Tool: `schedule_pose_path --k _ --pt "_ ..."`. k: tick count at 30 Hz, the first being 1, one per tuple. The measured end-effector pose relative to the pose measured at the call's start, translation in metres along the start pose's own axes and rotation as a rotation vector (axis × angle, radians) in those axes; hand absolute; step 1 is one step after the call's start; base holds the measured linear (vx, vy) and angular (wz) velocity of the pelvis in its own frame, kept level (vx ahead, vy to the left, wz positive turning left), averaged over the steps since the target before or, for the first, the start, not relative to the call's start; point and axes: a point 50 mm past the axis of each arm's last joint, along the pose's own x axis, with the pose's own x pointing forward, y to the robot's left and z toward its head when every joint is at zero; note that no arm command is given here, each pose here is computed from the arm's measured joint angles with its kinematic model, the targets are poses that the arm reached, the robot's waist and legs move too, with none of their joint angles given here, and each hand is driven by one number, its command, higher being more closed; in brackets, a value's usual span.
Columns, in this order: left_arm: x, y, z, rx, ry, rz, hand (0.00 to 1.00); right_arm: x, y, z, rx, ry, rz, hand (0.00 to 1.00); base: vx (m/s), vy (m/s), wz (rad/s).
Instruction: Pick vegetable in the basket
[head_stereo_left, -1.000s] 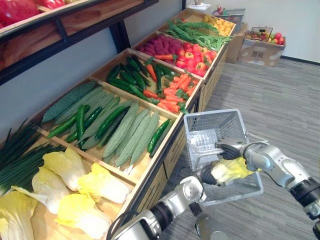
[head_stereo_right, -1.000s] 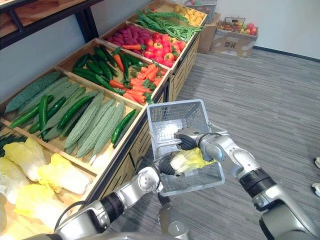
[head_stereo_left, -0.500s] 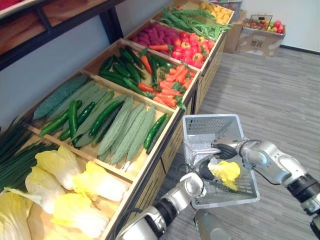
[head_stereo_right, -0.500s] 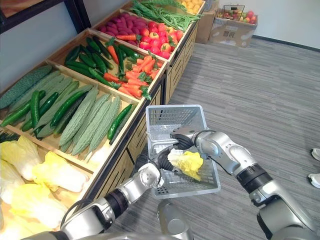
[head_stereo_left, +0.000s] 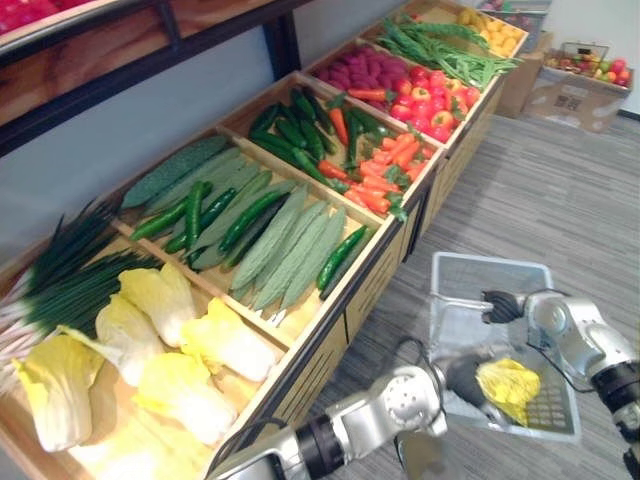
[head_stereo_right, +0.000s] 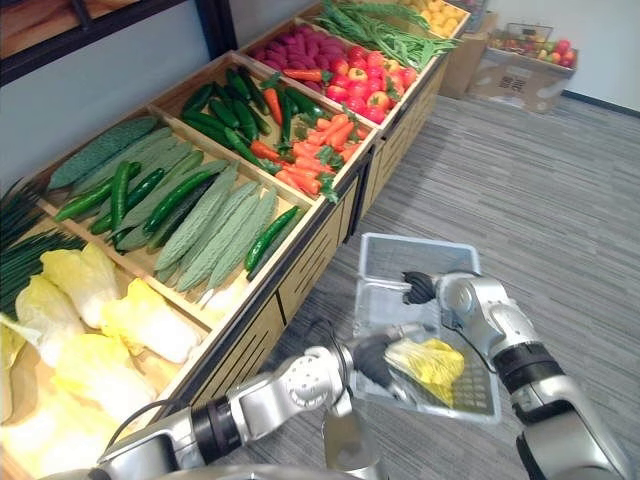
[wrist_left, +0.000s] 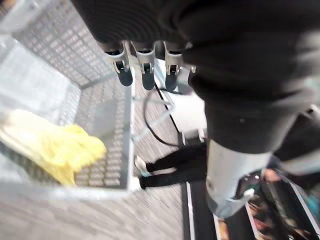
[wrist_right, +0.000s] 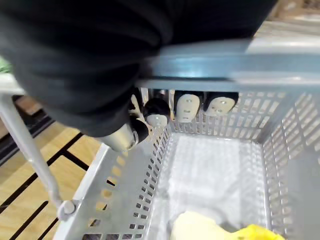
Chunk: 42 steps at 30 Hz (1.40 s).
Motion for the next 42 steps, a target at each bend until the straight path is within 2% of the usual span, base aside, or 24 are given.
schedule_pose_path --k 3,7,12,14,16,20,25,29,30,33,35,38,40,42 --pt "-0.011 -0.013 0.001 -0.087 -0.023 -0.120 0.00 0.001 0.019 -0.023 0.132 0.081 0.025 1.00 0.00 0.026 0.37" --pt "-0.030 -0.011 0.011 -0.186 -0.105 -0.184 0.00 0.000 0.048 -0.043 0.316 0.144 0.012 1.00 -0.01 0.008 0.47" --pt "-0.051 -0.013 0.025 -0.366 -0.206 -0.178 0.00 -0.003 0.095 -0.063 0.534 0.248 0.013 1.00 0.02 -0.006 0.48" --pt "-0.063 0.002 0.023 -0.421 -0.225 -0.071 0.00 -0.008 0.115 -0.076 0.650 0.324 -0.012 1.00 0.03 -0.018 0.59" --pt "-0.077 0.025 0.013 -0.454 -0.211 0.117 0.00 -0.016 0.132 -0.092 0.778 0.409 -0.049 1.00 0.01 -0.034 0.64" --pt "-0.143 0.085 -0.017 -0.455 -0.162 0.598 0.00 -0.050 0.197 -0.127 1.111 0.706 -0.139 1.00 0.00 -0.047 0.74" --pt "-0.191 0.109 -0.031 -0.442 -0.112 0.893 0.00 -0.070 0.237 -0.132 1.364 0.862 -0.147 1.00 0.02 -0.028 0.56" --pt "-0.240 0.132 -0.037 -0.389 -0.079 1.277 0.00 -0.073 0.256 -0.125 1.507 0.900 -0.154 1.00 0.02 -0.019 0.41" --pt "-0.259 0.137 -0.045 -0.390 -0.035 1.413 0.00 -0.075 0.260 -0.124 1.524 0.917 -0.154 1.00 0.00 -0.014 0.29" --pt "-0.306 0.133 -0.078 -0.446 0.124 1.746 0.00 -0.078 0.263 -0.125 1.549 0.931 -0.167 1.00 -0.01 -0.006 0.22" --pt "-0.341 0.114 -0.106 -0.476 0.310 1.994 0.00 -0.079 0.270 -0.120 1.566 0.937 -0.154 1.00 -0.01 -0.013 0.27" --pt "-0.372 0.080 -0.134 -0.501 0.528 2.197 0.00 -0.080 0.280 -0.113 1.591 0.943 -0.143 1.00 0.00 -0.013 0.18" --pt "-0.379 0.054 -0.151 -0.554 0.641 2.257 0.00 -0.079 0.283 -0.108 1.593 0.936 -0.144 1.00 0.02 0.000 0.04" --pt "-0.375 0.026 -0.167 -0.640 0.728 2.255 0.00 -0.078 0.287 -0.103 1.595 0.939 -0.139 1.00 0.03 0.005 0.07"
